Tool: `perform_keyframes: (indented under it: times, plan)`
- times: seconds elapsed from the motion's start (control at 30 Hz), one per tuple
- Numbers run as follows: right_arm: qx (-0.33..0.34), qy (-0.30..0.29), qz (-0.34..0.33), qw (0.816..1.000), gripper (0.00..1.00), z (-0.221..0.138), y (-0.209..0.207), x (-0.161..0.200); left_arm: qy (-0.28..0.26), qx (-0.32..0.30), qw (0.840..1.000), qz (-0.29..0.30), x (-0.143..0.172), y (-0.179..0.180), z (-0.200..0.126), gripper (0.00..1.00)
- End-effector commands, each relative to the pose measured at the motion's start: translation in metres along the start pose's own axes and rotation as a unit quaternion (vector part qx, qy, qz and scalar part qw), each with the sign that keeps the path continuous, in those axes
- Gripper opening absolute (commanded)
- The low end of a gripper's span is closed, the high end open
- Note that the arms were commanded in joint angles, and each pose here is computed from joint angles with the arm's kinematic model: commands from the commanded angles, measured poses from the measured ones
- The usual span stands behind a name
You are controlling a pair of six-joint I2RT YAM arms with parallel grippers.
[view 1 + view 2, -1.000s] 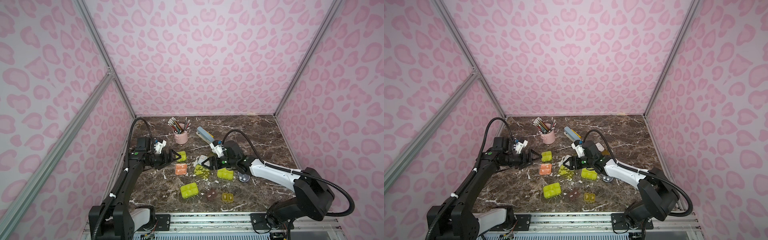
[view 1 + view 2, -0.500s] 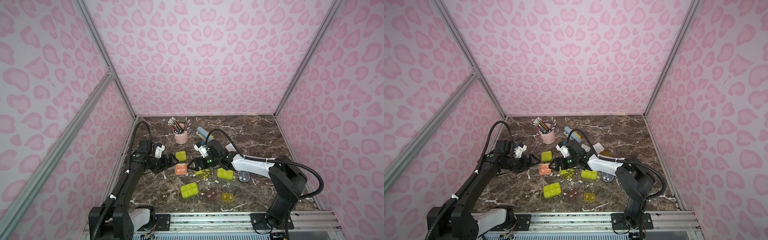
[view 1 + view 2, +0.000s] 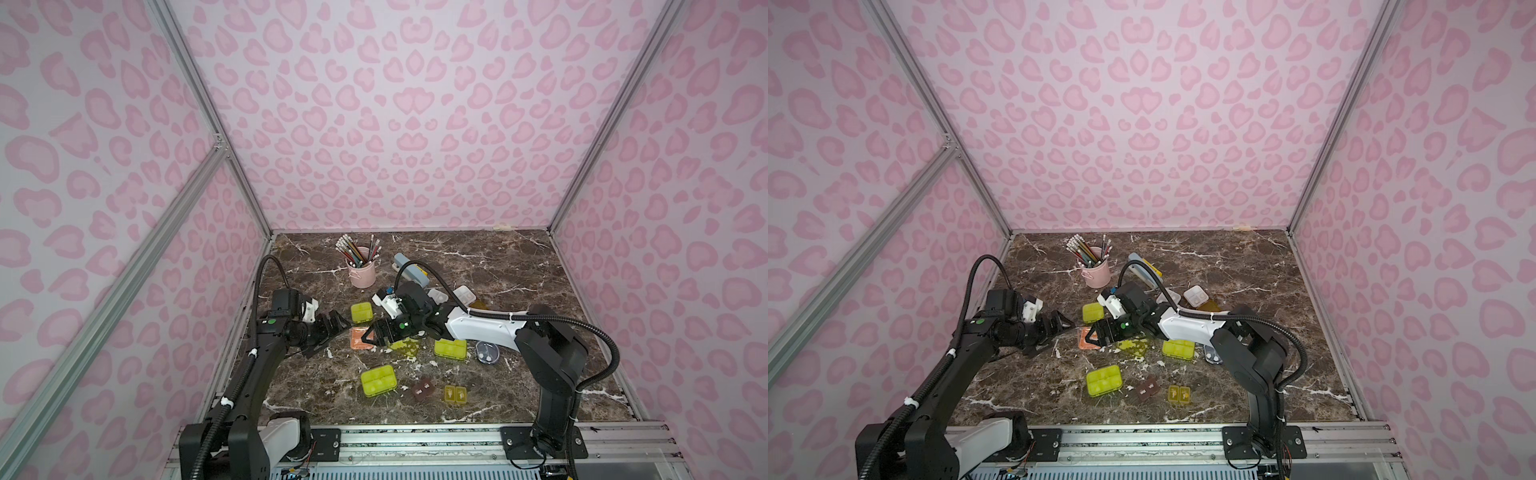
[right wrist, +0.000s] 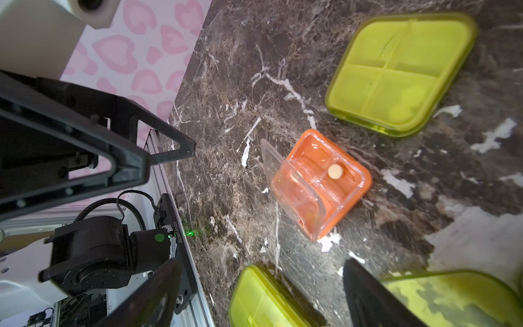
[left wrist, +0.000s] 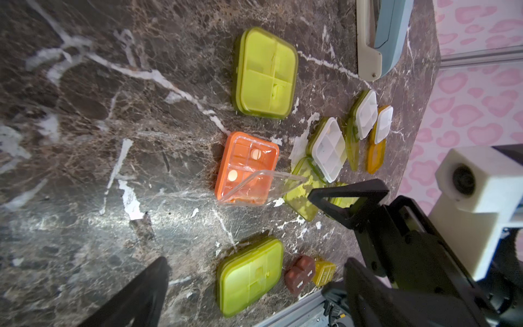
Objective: Close pillboxes
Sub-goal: Close the lid on the pillbox.
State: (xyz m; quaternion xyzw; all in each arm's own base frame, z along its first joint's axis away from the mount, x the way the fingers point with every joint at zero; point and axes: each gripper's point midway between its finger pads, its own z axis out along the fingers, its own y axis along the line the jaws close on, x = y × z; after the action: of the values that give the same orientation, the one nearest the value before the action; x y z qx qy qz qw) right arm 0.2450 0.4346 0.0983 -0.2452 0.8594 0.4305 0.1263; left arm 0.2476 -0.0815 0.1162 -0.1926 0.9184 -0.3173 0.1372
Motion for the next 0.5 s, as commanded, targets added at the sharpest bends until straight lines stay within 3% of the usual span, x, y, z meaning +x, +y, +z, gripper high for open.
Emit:
perform_keyframes:
  times: [0.0, 0.47]
  plan:
    - [0.012, 0.009, -0.004, 1.000, 0.89, 0.006, -0.005, 0.004, -0.026, 0.034, 0.999, -0.012, -0.010, -0.008, -0.004, 0.97]
    - [0.026, 0.020, 0.005, 0.999, 0.80, 0.024, -0.015, -0.005, -0.016, 0.045, 0.999, -0.018, -0.004, -0.004, -0.002, 0.97]
